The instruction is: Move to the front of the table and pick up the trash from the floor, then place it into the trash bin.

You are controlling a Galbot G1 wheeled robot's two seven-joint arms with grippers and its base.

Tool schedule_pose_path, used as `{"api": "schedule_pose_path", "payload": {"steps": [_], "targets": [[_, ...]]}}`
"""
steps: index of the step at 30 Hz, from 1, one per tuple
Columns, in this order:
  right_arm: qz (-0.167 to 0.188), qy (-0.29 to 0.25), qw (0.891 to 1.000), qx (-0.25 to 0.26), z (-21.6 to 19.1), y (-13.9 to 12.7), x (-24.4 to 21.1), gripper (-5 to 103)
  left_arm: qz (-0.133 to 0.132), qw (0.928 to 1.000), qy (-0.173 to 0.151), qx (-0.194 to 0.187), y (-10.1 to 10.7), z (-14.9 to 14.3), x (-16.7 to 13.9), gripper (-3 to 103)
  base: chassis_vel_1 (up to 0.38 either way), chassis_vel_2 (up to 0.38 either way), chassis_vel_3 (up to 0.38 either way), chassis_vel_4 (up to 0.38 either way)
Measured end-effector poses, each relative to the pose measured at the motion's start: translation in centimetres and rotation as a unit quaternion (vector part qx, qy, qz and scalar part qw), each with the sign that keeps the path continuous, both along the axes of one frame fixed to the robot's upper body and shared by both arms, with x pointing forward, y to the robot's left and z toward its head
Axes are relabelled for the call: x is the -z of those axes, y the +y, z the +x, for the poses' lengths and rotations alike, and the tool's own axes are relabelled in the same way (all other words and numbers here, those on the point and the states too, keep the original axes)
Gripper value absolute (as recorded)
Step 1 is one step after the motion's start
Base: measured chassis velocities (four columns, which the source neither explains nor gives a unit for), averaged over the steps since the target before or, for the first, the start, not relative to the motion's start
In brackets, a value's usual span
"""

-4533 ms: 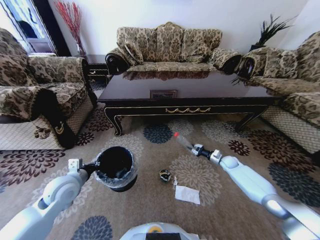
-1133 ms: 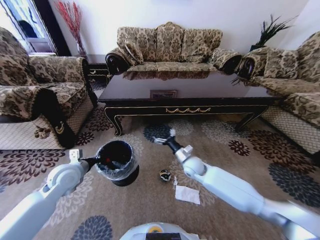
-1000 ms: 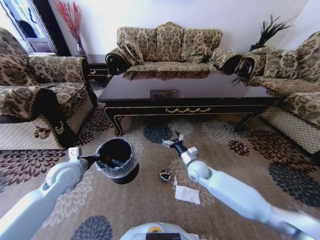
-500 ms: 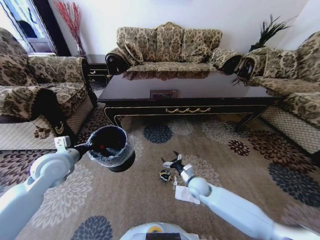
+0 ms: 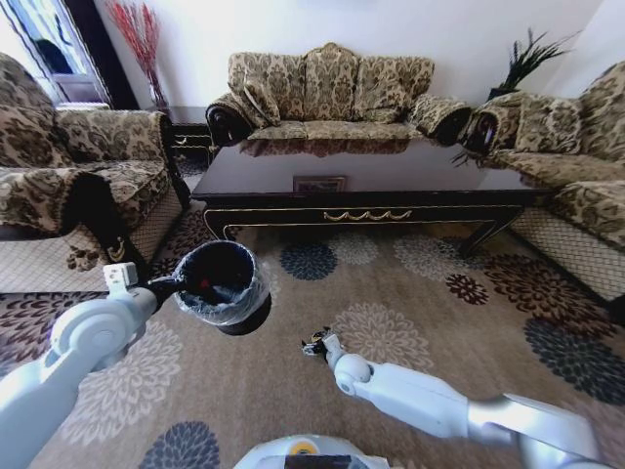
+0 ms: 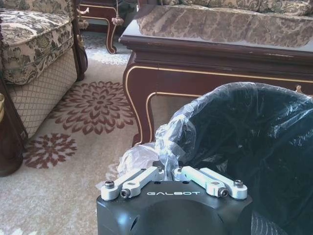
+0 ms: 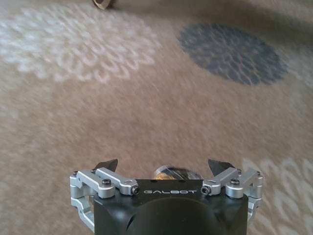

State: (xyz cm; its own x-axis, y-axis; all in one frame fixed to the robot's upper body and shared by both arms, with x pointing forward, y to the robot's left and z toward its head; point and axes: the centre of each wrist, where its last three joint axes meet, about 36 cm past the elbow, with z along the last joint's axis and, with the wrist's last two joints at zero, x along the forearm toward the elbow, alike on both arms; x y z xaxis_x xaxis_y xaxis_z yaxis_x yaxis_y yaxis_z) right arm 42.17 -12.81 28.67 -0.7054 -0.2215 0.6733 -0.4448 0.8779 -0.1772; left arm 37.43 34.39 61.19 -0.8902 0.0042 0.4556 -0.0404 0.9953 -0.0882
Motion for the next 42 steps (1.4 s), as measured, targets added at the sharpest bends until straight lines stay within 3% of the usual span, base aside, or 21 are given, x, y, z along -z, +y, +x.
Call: {"api": "schedule_pose_path", "payload": {"steps": [3, 8, 25, 33, 35, 37, 42], "targets": [[-0.022, 0.031, 0.999, 0.028, 0.7, 0.2, -0.1, 100, -0.005, 1.0, -0.001, 0.001, 0.0, 0.1, 0.1, 3, 0.0, 0.0, 0.0, 0.0], [-0.037, 0.028, 0.998, 0.038, 2.1, -0.1, 1.1, 100, -0.009, 1.0, 0.001, 0.003, -0.1, 0.3, 0.3, 3, 0.0, 0.0, 0.0, 0.0], [-0.072, 0.031, 0.997, 0.006, 3.4, 1.8, 5.3, 100, -0.009, 0.9999, 0.004, 0.004, 0.0, 0.7, 0.4, 3, 0.0, 0.0, 0.0, 0.0], [-0.106, 0.031, 0.994, 0.02, 4.1, 0.2, 5.9, 101, -0.01, 0.9999, 0.007, 0.007, 0.0, 1.0, 0.6, 3, 0.0, 0.0, 0.0, 0.0], [-0.117, 0.034, 0.992, 0.028, 4.2, -0.7, 6.0, 93, -0.011, 0.9999, 0.007, 0.008, 0.1, 1.1, 0.7, 3, 0.0, 0.0, 0.0, 0.0], [-0.119, 0.035, 0.992, 0.029, 4.1, -0.9, 5.9, 93, -0.011, 0.9999, 0.007, 0.008, 0.1, 1.1, 0.7, 3, 0.0, 0.0, 0.0, 0.0], [-0.123, 0.039, 0.991, 0.032, 3.8, -1.5, 6.0, 71, -0.011, 0.9999, 0.008, 0.009, 0.1, 1.2, 0.8, 3, 0.0, 0.0, 0.0, 0.0]]}}
